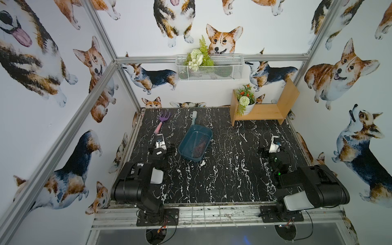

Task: Put the scattered rulers into the storage box
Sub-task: Reset both arms

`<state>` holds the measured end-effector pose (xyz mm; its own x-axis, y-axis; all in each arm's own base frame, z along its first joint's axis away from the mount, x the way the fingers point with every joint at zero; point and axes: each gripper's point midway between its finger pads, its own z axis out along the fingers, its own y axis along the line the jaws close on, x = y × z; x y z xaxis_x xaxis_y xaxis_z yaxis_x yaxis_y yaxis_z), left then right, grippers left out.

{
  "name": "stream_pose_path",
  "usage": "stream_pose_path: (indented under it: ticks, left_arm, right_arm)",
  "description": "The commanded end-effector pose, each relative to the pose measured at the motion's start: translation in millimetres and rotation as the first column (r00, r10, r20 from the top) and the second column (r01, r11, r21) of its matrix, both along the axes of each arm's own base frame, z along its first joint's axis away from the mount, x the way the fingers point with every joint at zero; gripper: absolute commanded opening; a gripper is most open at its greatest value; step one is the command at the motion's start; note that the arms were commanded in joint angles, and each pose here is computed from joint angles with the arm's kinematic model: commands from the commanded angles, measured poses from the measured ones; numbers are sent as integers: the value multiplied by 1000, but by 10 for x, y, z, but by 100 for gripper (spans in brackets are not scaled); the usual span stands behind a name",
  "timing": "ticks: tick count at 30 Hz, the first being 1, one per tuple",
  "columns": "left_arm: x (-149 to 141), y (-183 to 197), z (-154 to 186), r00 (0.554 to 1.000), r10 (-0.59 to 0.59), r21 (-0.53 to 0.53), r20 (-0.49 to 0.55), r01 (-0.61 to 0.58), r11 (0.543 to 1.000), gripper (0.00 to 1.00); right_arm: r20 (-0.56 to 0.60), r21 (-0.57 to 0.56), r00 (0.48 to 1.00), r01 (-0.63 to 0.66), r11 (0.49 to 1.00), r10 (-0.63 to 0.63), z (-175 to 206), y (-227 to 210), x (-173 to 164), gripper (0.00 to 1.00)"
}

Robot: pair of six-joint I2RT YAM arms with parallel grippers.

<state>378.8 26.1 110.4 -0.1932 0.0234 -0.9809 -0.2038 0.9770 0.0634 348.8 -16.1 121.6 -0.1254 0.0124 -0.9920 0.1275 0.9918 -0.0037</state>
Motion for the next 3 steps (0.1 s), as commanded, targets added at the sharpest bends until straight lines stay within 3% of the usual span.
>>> stream_pose_path:
  ticks: [1, 3]
  left_arm:
    - [7, -7, 34, 1000, -2, -7, 14, 2, 1000, 99]
    - [-3, -7, 46, 1000, -2, -6, 21, 2, 1000, 99]
  right_arm:
    - [15, 7, 1000, 5, 1000, -6, 40, -9, 11, 100]
    - [17, 8, 1000, 4, 1000, -4, 46, -5, 11, 100]
